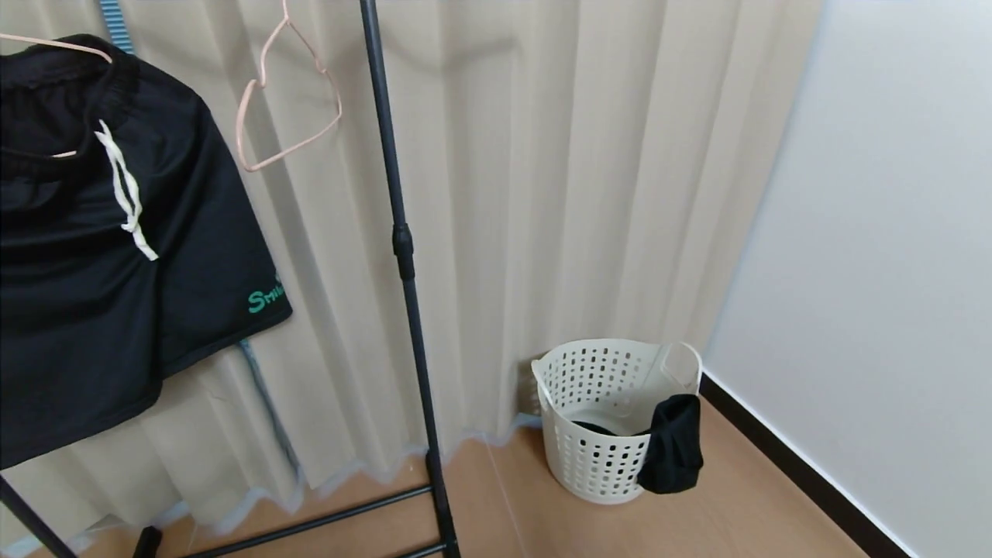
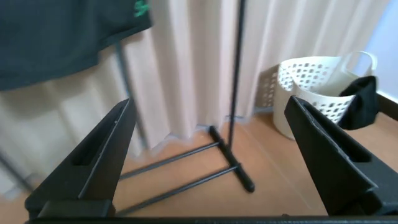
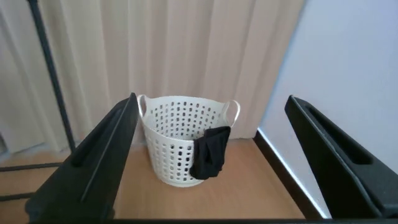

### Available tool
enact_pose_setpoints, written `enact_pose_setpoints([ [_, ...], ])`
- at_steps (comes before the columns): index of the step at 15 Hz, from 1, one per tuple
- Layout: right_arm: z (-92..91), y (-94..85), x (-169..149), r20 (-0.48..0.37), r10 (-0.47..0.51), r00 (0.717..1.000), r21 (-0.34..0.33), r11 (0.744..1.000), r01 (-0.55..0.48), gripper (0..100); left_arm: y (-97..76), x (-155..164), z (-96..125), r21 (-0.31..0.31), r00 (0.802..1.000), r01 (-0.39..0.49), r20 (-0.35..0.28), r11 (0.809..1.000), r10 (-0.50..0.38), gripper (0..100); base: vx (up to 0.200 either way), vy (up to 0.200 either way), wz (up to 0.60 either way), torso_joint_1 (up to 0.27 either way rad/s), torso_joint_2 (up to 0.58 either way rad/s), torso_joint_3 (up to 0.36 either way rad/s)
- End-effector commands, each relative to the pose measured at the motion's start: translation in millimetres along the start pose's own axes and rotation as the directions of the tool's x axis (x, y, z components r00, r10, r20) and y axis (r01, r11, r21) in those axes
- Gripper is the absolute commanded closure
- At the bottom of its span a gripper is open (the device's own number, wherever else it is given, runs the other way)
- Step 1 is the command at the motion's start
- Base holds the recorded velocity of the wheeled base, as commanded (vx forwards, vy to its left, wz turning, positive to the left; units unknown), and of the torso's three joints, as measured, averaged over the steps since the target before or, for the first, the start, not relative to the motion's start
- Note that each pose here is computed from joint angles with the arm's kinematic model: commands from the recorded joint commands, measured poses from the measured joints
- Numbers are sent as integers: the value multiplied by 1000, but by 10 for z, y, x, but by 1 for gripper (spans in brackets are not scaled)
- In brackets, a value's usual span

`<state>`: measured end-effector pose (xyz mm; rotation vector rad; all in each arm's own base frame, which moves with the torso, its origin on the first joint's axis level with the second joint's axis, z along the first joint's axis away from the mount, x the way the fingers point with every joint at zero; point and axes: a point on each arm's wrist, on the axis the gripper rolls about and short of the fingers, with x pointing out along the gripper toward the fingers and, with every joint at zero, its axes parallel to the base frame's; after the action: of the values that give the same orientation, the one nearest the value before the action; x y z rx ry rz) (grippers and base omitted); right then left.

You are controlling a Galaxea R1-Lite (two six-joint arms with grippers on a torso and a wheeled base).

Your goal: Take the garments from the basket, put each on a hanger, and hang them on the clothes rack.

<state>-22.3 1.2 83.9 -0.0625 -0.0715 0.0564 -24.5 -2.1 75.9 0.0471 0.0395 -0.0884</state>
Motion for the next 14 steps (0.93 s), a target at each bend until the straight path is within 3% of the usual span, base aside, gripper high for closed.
enact_pose_setpoints([
  [1,1,0,2,-1,1,1000,1,1000,-1,0,0,1,-3,0,1000,0,-1,1000,0,0,200,0,-600,2,7,2],
  [3,1,0,2,-1,1,1000,1,1000,-1,0,0,0,2,0,1000,0,0,1000,0,0,100,0,-600,-2,2,-2],
  [8,1,0,2,-1,1,1000,-1,1000,-1,0,0,0,2,0,1000,0,0,1000,0,0,0,0,0,0,0,0],
  [11,1,0,2,-1,1,1000,-1,1000,-1,0,0,0,2,0,1000,0,0,1000,0,0,0,0,-600,-1,2,1],
  [14,1,0,2,-1,1,1000,-1,1000,-1,0,0,0,0,0,1000,0,-1,1000,0,0,0,0,0,0,0,0],
])
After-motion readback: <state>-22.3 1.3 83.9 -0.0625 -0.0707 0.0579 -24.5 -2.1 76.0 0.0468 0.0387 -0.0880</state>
